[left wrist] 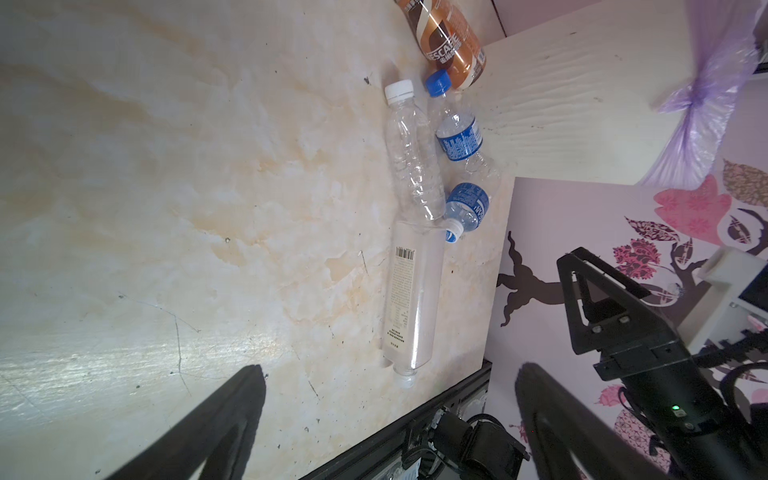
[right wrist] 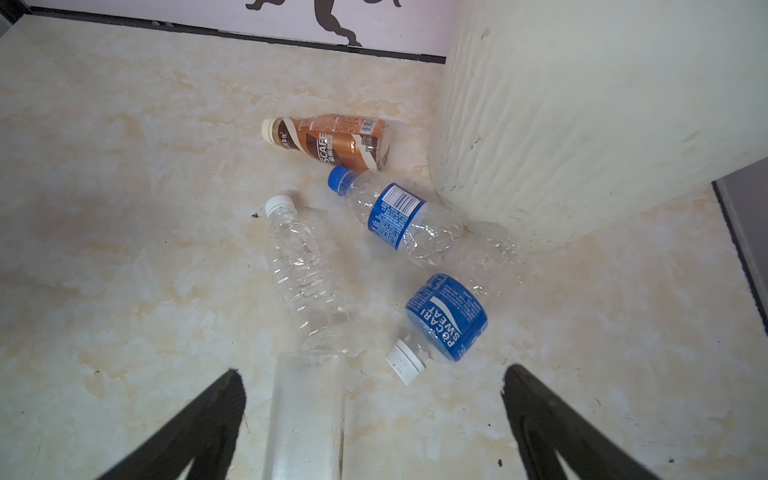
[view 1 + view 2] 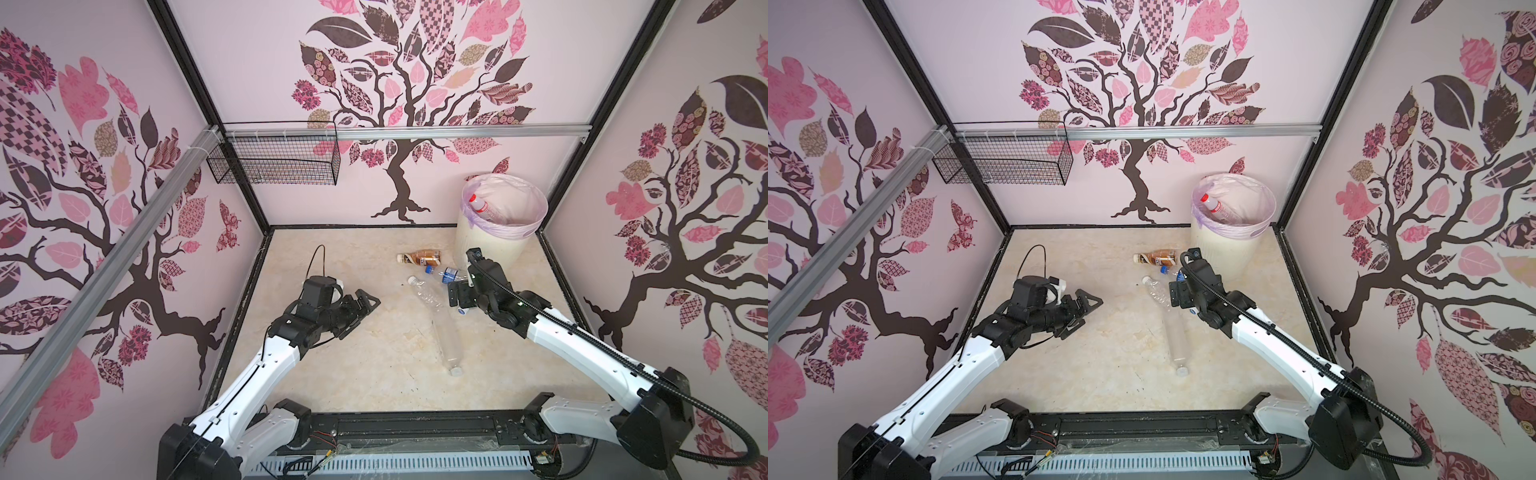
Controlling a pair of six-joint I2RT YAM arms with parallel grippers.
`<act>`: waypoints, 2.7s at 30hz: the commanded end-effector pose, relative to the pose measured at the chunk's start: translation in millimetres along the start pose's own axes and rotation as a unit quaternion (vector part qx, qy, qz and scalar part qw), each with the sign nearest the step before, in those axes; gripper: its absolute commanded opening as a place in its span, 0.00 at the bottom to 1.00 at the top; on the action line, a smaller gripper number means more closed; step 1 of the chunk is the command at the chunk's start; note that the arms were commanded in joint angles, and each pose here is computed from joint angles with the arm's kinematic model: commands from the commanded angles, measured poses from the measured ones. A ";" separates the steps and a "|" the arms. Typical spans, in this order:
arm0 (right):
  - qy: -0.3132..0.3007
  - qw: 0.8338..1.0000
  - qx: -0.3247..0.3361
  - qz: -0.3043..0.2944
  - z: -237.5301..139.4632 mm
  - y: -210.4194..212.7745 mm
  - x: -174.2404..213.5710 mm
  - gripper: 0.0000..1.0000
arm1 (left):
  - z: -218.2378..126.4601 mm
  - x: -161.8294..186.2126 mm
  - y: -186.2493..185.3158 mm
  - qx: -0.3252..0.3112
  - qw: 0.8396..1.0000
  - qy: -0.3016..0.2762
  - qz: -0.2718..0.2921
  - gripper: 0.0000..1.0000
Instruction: Throw the plastic bottles in the bin
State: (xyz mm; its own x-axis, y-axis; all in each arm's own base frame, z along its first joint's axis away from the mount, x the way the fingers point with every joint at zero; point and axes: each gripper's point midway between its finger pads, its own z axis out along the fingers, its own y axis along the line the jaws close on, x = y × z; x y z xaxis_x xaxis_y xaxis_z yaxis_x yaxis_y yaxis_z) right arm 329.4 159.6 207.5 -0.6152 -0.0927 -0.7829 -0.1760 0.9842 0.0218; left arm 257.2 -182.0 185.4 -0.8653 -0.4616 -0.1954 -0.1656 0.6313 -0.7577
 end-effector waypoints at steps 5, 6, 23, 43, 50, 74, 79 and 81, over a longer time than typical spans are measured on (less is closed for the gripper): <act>0.009 1.000 -0.017 0.006 -4.4 7.6 -3.0 0.99 | -22.7 -7.7 -15.6 0.021 0.998 -0.048 0.027 0.98; 0.005 1.000 -0.015 0.008 -7.0 6.4 -4.9 1.00 | -21.0 -5.0 -11.7 0.017 0.999 -0.043 0.026 0.98; 0.132 0.990 -0.054 -0.011 20.5 33.5 96.2 0.93 | -1.8 26.1 11.5 0.023 0.998 0.028 0.046 0.98; 0.209 0.976 -0.050 -0.036 68.5 61.7 158.6 0.81 | 8.1 40.4 24.2 0.026 0.997 0.060 0.035 0.98; 0.230 0.971 -0.046 -0.040 80.8 70.4 165.5 0.65 | 1.8 42.7 22.8 0.042 0.997 0.054 0.039 0.98; 0.198 0.972 -0.123 -0.019 112.4 155.7 99.9 0.48 | 0.2 12.1 64.6 0.028 0.996 0.056 -0.062 0.98; 0.200 0.971 -0.124 -0.032 133.4 169.5 93.9 0.48 | -8.5 -11.6 74.5 0.033 0.995 0.035 -0.088 0.98; 0.203 0.970 -0.126 -0.031 140.7 174.6 90.5 0.48 | -8.1 -13.1 73.6 0.024 0.995 0.046 -0.084 0.98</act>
State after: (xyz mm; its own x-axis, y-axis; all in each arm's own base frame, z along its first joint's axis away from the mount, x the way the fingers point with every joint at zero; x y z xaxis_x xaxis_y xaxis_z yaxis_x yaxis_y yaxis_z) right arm 343.7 336.0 59.9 -0.8365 -0.2354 -0.4947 -0.3654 0.9126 0.1836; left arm 256.9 -120.8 136.1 -0.8386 -0.5444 -0.0212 -0.3071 0.5045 -0.8070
